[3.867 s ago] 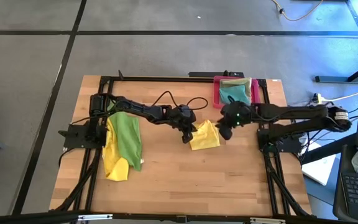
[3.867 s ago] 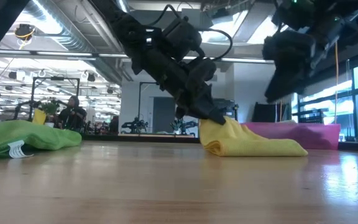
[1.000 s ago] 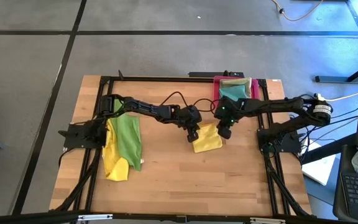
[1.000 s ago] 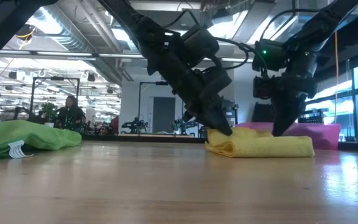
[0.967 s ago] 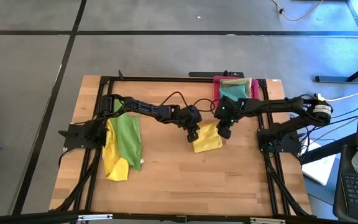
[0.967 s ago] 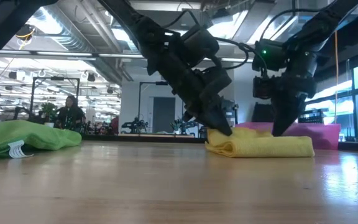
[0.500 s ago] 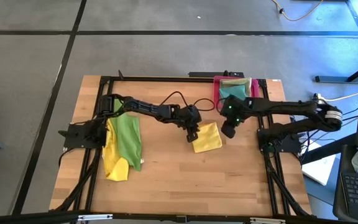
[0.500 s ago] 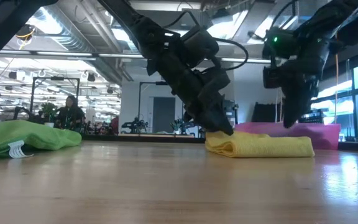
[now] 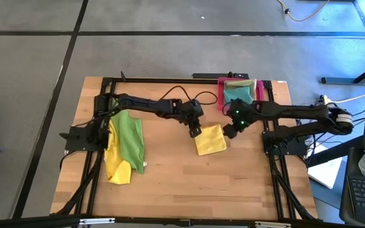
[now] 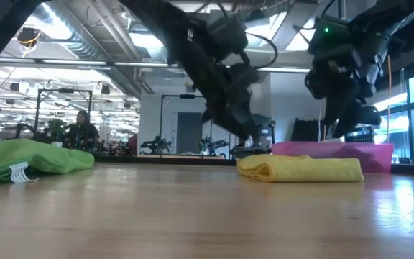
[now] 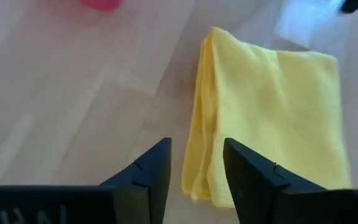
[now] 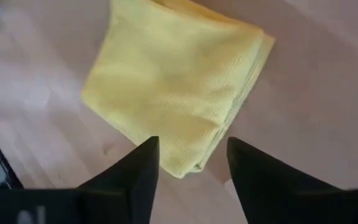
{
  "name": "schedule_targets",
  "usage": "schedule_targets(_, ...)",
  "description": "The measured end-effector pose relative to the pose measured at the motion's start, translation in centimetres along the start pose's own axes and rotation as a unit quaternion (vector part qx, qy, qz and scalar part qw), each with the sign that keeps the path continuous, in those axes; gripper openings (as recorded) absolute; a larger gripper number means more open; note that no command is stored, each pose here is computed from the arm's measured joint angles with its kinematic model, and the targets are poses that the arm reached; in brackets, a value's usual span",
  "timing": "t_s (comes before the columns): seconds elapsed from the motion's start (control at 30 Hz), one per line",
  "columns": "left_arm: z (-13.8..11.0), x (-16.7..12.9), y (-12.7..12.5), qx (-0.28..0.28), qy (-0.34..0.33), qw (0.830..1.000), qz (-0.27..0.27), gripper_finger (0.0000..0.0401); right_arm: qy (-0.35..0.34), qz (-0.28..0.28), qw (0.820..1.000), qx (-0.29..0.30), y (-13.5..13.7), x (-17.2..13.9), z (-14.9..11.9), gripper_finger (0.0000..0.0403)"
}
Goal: Fold microfiber towels
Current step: Put the right yellow towel into the red bin
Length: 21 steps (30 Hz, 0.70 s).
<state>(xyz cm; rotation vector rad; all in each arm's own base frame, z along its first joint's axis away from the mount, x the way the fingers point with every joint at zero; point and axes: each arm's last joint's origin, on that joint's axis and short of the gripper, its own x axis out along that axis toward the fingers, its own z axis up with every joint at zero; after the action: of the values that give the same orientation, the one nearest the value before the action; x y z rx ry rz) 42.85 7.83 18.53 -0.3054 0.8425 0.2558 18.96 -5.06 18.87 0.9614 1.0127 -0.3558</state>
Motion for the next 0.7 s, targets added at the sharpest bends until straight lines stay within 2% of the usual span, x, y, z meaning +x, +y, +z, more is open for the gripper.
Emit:
schedule_targets(0.27,2.1,-6.3,-0.8,0.006,-0.036,0.999,-0.007,0.0135,0.055,-0.059,0.994,0.076,-1.3,4.1,0.9,0.0249)
schedule_targets(0.4,2.5,-9.7,-1.2,0.009,-0.045,0.999,-0.011,0.0135,0.058,-0.050,0.993,0.093,-1.7,6.1,1.8,0.0275)
schedule_targets(0.57,2.3,-13.1,-1.5,0.012,-0.041,0.999,-0.011,0.0135,0.050,-0.040,0.992,0.104,-1.7,7.3,2.3,0.0279)
schedule_targets(0.7,1.7,-15.0,-1.8,0.015,-0.027,1.000,0.002,0.0135,0.042,-0.026,0.996,0.078,-1.8,7.5,2.7,0.0271)
